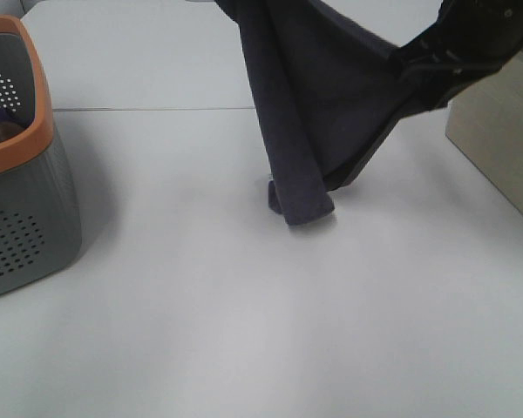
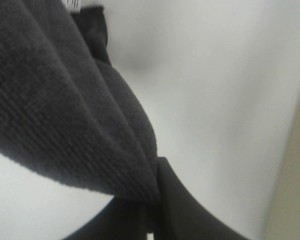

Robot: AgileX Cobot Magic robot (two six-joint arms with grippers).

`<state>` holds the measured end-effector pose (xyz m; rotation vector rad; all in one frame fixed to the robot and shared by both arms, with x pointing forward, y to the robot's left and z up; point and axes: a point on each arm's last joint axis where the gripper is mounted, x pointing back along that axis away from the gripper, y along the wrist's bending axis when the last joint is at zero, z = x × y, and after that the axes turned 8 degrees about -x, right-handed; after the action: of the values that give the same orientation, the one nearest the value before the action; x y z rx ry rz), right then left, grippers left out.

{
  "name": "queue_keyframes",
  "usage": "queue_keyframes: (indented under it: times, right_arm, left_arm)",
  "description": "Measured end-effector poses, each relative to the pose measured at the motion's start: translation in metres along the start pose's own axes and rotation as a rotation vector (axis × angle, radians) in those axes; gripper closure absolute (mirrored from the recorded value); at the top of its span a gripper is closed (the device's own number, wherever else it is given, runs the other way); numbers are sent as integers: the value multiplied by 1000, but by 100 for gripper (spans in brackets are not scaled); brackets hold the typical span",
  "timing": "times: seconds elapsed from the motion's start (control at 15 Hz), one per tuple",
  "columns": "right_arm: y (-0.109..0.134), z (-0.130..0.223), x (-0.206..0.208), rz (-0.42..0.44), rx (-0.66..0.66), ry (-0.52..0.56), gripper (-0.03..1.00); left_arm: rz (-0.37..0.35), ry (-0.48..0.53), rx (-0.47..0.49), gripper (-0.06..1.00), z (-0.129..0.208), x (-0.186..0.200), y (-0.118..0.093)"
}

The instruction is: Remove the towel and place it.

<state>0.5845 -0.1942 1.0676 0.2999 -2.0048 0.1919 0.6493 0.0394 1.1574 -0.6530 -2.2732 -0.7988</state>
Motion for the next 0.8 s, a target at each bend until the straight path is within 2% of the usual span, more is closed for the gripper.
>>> queue_keyframes:
  times: [0.13,0.2,0.33,0.47,0.67,0.8]
  right_arm:
    - [-11,-22,20,121,86,-132,97]
    - [-13,-28,24,150,107,-169,97]
    - [-18,-44,38,232,192,-286,97]
    - [-19,-53,47,265,262,-347,97]
    - [-19,-57,49,280,304,-391,97]
    - [-19,-63,50,304,336,-456,97]
  left_arm:
    - [-39,-59,92,94,1,-10,16]
    - [-49,-81,115,94,0,-11,20]
    - [-86,-195,196,94,-5,-15,35]
    - [-86,-238,223,94,-6,-23,38]
    - [-77,-228,223,94,-3,-35,35]
    - [-76,-225,219,94,-2,-45,33]
